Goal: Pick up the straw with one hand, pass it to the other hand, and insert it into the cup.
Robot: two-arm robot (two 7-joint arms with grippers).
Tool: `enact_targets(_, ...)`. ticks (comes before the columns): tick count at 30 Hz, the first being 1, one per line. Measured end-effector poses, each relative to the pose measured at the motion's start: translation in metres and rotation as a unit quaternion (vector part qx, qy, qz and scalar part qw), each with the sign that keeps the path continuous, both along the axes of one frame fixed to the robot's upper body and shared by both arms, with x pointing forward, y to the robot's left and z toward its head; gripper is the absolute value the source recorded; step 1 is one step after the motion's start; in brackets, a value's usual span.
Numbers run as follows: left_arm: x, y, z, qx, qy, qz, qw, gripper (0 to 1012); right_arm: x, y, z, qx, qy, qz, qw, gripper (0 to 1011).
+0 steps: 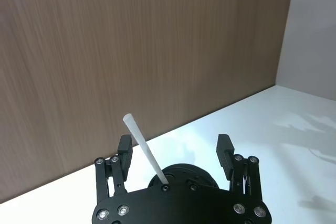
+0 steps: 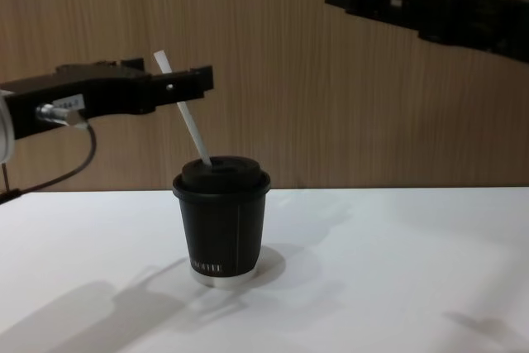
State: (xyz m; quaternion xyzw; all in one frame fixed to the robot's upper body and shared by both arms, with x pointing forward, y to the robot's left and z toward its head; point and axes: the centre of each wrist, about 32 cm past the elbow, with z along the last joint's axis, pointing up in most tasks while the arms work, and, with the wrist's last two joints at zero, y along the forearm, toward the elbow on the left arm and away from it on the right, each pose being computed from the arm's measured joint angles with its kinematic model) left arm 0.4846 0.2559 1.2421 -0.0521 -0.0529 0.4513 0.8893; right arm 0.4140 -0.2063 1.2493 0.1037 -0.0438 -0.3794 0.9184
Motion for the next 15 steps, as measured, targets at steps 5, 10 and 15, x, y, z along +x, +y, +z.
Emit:
enact_targets(5,-0.0068,0.0023,0.0013,0.0,-0.004,0.004,1.0,1003,-0.001,0.001,-0.001,0.0,0.001,0.003,1.0,1001)
enact_targets(10,-0.013,0.0046,0.0016,0.001,-0.005,0.005,1.0,1003,-0.002,0.003,-0.002,0.0,0.003,0.002,1.0,1001)
enact_targets(15,-0.0182,0.0044,0.0012,0.0,-0.002,0.003,1.0,1003,-0.001,0.003,-0.006,-0.004,0.009,-0.002,1.0,1001)
